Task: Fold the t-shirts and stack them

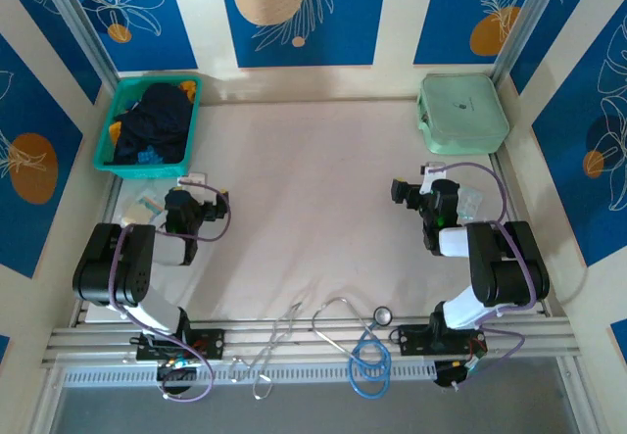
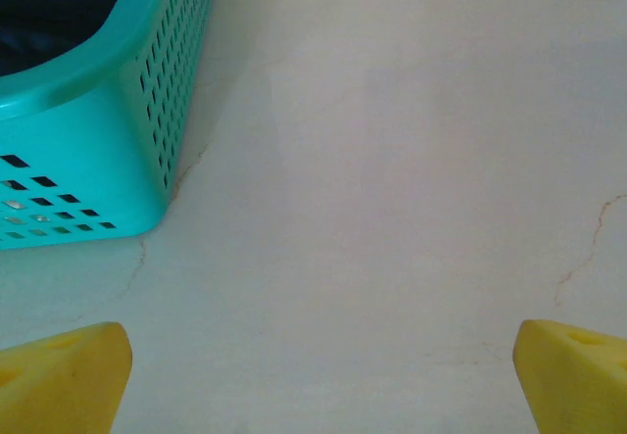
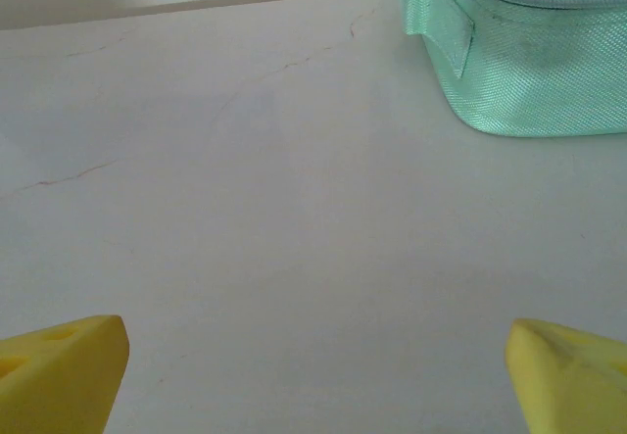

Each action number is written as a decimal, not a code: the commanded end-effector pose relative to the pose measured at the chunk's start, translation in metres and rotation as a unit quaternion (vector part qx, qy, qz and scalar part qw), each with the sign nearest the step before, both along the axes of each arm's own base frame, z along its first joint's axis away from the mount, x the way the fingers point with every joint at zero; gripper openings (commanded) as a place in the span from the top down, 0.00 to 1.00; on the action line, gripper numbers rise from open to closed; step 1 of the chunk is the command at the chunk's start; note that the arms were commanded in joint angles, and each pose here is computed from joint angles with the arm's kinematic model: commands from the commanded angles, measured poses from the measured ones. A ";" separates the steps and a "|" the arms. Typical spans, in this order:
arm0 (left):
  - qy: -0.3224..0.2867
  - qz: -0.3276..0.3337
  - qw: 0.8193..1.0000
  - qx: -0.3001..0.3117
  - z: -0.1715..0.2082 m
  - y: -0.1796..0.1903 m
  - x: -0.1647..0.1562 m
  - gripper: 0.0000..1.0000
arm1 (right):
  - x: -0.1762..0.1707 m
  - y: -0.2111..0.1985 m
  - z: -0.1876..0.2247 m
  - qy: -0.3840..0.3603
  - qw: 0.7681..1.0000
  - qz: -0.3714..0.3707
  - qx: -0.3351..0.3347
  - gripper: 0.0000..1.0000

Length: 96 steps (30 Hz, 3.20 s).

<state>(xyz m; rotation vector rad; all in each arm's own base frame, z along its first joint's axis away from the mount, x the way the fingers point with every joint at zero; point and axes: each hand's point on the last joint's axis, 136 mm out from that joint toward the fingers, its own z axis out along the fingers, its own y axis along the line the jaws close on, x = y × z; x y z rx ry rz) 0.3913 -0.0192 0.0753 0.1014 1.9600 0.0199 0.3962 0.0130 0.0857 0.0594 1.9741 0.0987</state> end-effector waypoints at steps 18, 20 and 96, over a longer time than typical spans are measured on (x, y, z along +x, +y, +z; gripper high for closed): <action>-0.026 -0.018 0.999 0.001 0.016 -0.008 0.005 0.01 | 0.001 0.001 0.009 -0.018 1.000 -0.001 0.005 0.01; -0.027 -0.018 0.999 0.001 0.016 -0.008 0.005 0.01 | 0.001 0.001 0.008 -0.018 1.000 -0.001 0.005 0.01; 0.062 0.141 0.962 -0.227 0.233 0.112 0.169 1.00 | -0.042 0.057 0.127 0.187 0.980 0.043 0.056 0.28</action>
